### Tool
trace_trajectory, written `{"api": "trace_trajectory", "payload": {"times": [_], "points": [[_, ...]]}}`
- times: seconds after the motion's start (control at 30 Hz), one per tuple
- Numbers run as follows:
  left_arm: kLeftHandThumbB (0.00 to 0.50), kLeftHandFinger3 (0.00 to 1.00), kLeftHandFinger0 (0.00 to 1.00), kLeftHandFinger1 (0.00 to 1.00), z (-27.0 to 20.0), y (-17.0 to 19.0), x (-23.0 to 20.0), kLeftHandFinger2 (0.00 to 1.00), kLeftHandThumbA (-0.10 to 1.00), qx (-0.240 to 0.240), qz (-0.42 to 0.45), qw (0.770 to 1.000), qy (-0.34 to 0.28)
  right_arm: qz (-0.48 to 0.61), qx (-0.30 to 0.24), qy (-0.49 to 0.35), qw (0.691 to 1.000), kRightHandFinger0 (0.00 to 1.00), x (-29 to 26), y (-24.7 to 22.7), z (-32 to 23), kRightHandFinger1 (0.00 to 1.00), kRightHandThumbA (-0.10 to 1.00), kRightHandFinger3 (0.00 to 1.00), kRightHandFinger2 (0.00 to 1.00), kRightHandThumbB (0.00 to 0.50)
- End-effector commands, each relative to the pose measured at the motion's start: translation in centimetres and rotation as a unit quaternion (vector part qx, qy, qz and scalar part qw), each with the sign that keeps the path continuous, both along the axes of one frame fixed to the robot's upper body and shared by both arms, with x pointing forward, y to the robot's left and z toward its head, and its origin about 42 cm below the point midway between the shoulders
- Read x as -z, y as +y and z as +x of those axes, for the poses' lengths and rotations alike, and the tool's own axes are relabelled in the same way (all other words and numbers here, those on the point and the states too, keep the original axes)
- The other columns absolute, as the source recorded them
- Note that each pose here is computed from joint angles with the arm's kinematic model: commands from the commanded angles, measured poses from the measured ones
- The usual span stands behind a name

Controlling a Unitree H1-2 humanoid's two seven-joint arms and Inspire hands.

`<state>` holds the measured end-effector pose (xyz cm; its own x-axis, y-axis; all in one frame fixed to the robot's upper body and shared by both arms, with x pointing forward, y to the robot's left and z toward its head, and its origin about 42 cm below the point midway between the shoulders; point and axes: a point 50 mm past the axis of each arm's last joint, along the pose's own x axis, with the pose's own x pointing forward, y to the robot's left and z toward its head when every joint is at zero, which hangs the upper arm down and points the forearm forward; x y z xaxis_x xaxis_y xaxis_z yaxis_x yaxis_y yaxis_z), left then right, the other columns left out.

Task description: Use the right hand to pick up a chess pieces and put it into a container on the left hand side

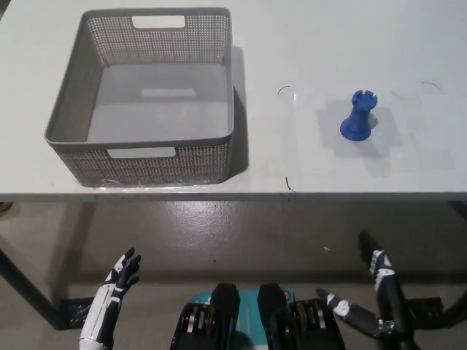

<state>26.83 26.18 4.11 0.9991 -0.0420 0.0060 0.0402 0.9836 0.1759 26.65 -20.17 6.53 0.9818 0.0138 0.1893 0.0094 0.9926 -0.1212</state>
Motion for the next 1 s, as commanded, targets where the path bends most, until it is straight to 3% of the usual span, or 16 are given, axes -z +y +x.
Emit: {"api": "trace_trajectory", "payload": {"times": [0.0,0.13,0.23,0.4,0.5,0.6,0.67,0.83,0.97], "points": [[0.186,1.0,1.0,1.0,0.9,0.1,-1.4,1.0,1.0,0.018,0.007,0.999,-0.041,-0.017,0.038,-0.105,0.994,1.0,-3.6,0.1,-0.5,1.0,0.93,1.0,1.0,0.225],[0.172,1.0,1.0,1.0,0.7,0.0,-1.3,1.0,1.0,0.02,0.007,0.999,-0.036,-0.053,0.056,-0.166,0.983,1.0,-6.4,0.1,-1.0,1.0,0.97,1.0,1.0,0.239],[0.18,1.0,1.0,1.0,0.6,0.1,-1.1,1.0,1.0,0.018,0.007,0.999,-0.036,-0.063,0.051,-0.212,0.974,1.0,-9.0,-0.4,-0.4,1.0,1.0,1.0,1.0,0.313],[0.161,1.0,1.0,1.0,0.2,0.1,-0.9,1.0,1.0,0.019,0.006,0.999,-0.033,-0.073,0.066,-0.235,0.967,1.0,-12.1,-1.7,2.3,1.0,1.0,1.0,1.0,0.369],[0.15,1.0,1.0,1.0,0.0,0.1,-0.7,1.0,1.0,0.018,0.005,0.999,-0.03,-0.079,0.078,-0.238,0.965,1.0,-13.5,-2.6,4.1,1.0,1.0,1.0,1.0,0.362],[0.152,1.0,1.0,1.0,-0.1,0.3,-0.5,1.0,1.0,0.018,0.006,0.999,-0.03,-0.083,0.097,-0.225,0.966,1.0,-15.0,-3.4,6.3,1.0,1.0,1.0,1.0,0.394],[0.151,1.0,1.0,1.0,-0.2,0.2,-0.4,1.0,1.0,0.018,0.007,0.999,-0.028,-0.08,0.102,-0.214,0.968,1.0,-15.9,-4.1,8.2,1.0,1.0,1.0,1.0,0.369],[0.137,1.0,1.0,1.0,-0.4,0.1,-0.3,1.0,1.0,0.022,0.007,0.999,-0.026,-0.059,0.103,-0.193,0.974,1.0,-16.8,-5.0,12.6,1.0,1.0,1.0,1.0,0.361],[0.148,1.0,1.0,1.0,-0.5,0.1,-0.1,1.0,1.0,0.023,0.012,0.999,-0.025,-0.058,0.108,-0.161,0.979,1.0,-17.1,-5.6,16.4,1.0,1.0,1.0,1.0,0.38]]}}
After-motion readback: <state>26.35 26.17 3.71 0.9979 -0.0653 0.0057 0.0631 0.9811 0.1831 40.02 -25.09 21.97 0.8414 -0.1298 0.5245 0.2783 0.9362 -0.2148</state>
